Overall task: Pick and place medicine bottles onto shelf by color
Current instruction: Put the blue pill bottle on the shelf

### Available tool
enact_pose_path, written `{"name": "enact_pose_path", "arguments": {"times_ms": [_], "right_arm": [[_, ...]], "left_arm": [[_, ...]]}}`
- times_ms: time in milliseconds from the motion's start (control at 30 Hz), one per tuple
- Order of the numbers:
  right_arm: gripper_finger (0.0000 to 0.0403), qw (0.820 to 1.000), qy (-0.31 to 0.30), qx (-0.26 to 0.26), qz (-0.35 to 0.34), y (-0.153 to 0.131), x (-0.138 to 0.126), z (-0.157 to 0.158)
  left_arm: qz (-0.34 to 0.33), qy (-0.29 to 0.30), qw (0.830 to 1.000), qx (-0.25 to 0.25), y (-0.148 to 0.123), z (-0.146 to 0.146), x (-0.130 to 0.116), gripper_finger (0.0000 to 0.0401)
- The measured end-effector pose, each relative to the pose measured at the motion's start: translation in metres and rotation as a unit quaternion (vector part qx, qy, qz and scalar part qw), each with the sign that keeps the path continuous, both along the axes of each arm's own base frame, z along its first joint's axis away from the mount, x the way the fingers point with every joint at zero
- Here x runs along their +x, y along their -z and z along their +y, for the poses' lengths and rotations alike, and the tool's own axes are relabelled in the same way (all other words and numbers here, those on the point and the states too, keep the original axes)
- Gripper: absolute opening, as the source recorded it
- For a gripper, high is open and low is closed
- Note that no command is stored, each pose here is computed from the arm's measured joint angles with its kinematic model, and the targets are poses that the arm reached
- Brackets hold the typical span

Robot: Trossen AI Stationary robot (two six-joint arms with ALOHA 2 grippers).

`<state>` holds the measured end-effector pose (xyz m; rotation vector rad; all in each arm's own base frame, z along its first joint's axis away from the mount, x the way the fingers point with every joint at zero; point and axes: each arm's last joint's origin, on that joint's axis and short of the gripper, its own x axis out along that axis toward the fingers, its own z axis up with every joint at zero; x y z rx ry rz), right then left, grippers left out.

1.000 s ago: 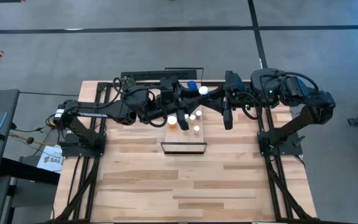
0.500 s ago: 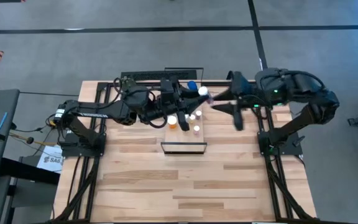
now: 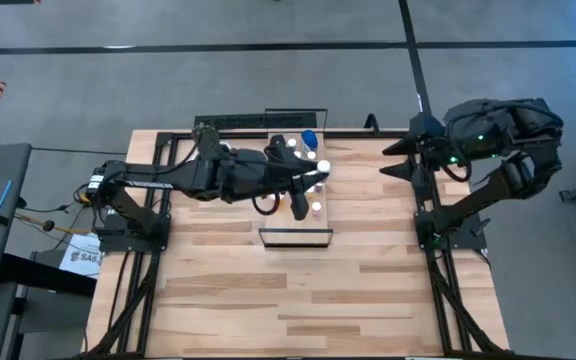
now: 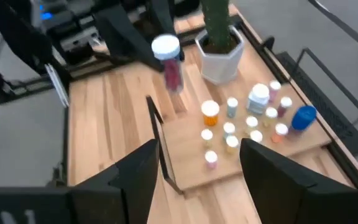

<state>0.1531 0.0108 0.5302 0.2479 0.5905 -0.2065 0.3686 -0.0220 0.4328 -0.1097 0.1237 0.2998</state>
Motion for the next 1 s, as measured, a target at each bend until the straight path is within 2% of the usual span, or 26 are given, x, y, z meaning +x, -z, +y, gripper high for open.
{"name": "enact_pose_path", "arguments": {"times_ms": [200,300,433,533,667,867,933,1000], "right_arm": [[0.0245,0.999,0.027,-0.022,0.017,0.002,-0.008,-0.003],[0.0245,0.998,0.047,-0.039,0.029,0.005,-0.011,-0.005],[0.0245,0.996,0.061,-0.055,0.044,0.01,-0.01,-0.005],[0.0245,0.995,0.058,-0.064,0.053,0.013,-0.008,-0.005],[0.0245,0.993,0.061,-0.073,0.071,0.02,-0.002,-0.005],[0.0245,0.989,0.062,-0.082,0.106,0.035,0.008,-0.004],[0.0245,0.988,0.061,-0.083,0.117,0.039,0.011,-0.004],[0.0245,0.987,0.061,-0.084,0.124,0.042,0.013,-0.004]], "left_arm": [[0.068,-0.049,0.996,0.029,0.01,-0.014,-0.008,0.0073],[0.11,-0.069,0.991,0.034,0.013,-0.023,-0.022,0.0073],[0.177,-0.128,0.975,0.029,0.022,-0.031,-0.044,0.0073],[0.192,-0.159,0.968,0.018,0.023,-0.034,-0.058,0.0073],[0.227,-0.166,0.96,0.017,0.03,-0.037,-0.067,0.0073],[0.304,-0.204,0.931,0.008,0.043,-0.035,-0.086,0.0073],[0.329,-0.199,0.923,0.002,0.044,-0.034,-0.094,0.0073],[0.355,-0.165,0.92,-0.016,0.043,-0.035,-0.1,0.0073]]}}
